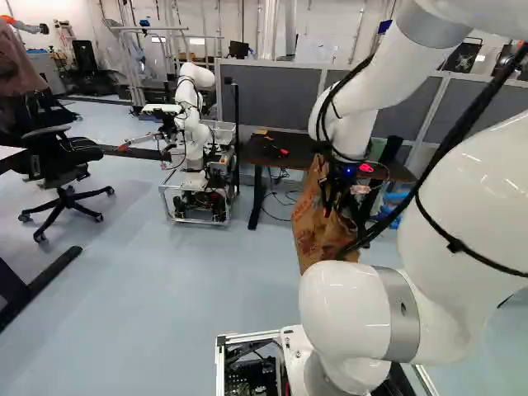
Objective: Pick up the bag on the ground and place it on the table
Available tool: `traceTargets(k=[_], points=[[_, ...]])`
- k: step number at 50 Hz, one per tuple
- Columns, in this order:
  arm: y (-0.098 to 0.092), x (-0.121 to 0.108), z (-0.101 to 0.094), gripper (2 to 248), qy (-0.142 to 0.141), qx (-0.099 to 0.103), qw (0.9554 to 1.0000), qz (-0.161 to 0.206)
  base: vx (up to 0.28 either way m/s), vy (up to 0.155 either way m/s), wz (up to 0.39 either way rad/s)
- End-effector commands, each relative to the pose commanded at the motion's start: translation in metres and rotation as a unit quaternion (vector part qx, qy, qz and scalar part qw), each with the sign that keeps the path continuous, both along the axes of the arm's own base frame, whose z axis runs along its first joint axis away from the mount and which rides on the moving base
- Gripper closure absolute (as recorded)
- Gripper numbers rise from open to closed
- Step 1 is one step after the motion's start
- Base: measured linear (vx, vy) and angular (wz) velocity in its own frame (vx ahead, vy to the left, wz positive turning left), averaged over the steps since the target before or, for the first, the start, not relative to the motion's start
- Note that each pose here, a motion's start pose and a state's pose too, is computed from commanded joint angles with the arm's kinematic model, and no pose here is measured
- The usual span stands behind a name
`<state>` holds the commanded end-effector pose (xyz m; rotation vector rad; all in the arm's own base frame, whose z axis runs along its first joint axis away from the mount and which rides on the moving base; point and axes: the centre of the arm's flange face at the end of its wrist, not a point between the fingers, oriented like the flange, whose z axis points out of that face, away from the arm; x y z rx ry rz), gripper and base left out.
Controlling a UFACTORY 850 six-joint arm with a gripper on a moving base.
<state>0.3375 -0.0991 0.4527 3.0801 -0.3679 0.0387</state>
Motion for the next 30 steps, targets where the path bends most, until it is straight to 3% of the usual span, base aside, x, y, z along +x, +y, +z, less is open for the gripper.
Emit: traceTargets(k=[30], points=[[0.0, 0.015, 0.047, 224, 0.002, -0.002, 1.0, 0.005, 0.0, 0.0, 0.0]])
